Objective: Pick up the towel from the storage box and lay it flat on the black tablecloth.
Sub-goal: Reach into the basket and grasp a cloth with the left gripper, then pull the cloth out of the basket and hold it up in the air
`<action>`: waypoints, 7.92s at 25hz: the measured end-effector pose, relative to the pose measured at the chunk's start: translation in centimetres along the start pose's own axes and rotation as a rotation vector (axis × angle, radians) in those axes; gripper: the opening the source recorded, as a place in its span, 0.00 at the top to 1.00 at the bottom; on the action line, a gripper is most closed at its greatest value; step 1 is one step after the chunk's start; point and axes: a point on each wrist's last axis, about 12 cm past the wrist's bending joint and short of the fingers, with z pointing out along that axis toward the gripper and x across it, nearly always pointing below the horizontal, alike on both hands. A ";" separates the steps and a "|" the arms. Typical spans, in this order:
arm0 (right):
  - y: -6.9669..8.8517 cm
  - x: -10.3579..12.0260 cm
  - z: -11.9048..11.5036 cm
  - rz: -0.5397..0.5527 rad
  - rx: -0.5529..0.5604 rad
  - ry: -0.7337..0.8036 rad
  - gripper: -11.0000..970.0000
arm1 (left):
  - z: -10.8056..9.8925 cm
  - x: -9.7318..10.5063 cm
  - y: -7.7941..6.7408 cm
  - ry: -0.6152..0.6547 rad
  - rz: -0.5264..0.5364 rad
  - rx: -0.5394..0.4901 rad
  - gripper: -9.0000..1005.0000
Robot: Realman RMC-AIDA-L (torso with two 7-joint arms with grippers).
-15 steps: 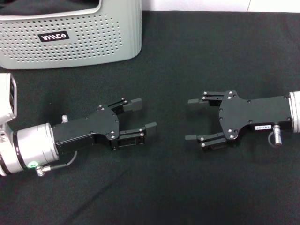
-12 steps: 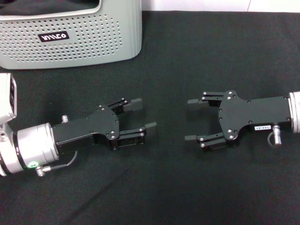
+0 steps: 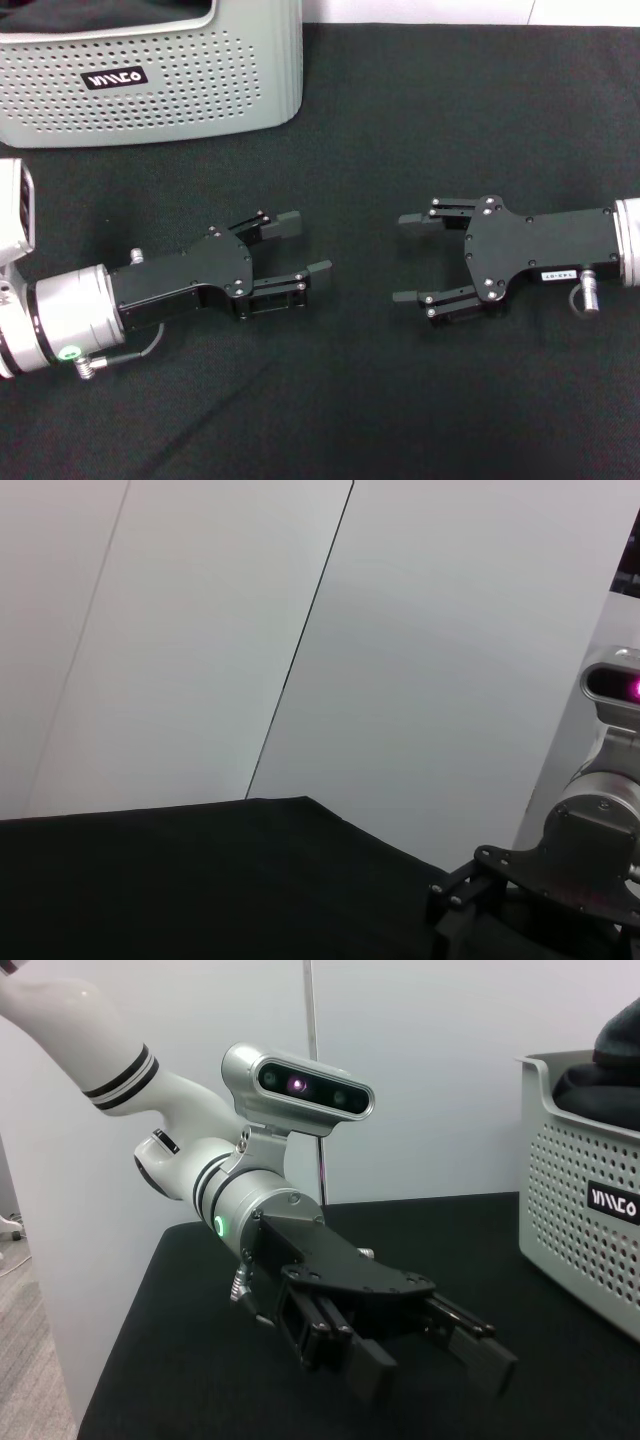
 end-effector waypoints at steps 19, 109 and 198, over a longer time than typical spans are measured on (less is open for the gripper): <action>-0.5 1.1 -2.8 -0.007 0.206 -0.100 0.12 | 0.1 -1.8 1.6 -0.201 0.070 -0.185 0.12; -2.2 2.7 -3.1 0.032 0.369 -0.046 0.12 | 0.4 -7.9 7.4 -0.226 1.024 -1.053 0.13; -1.9 3.5 -3.2 0.045 0.382 -0.052 0.12 | -5.2 -4.9 2.3 -0.544 0.444 -0.537 0.94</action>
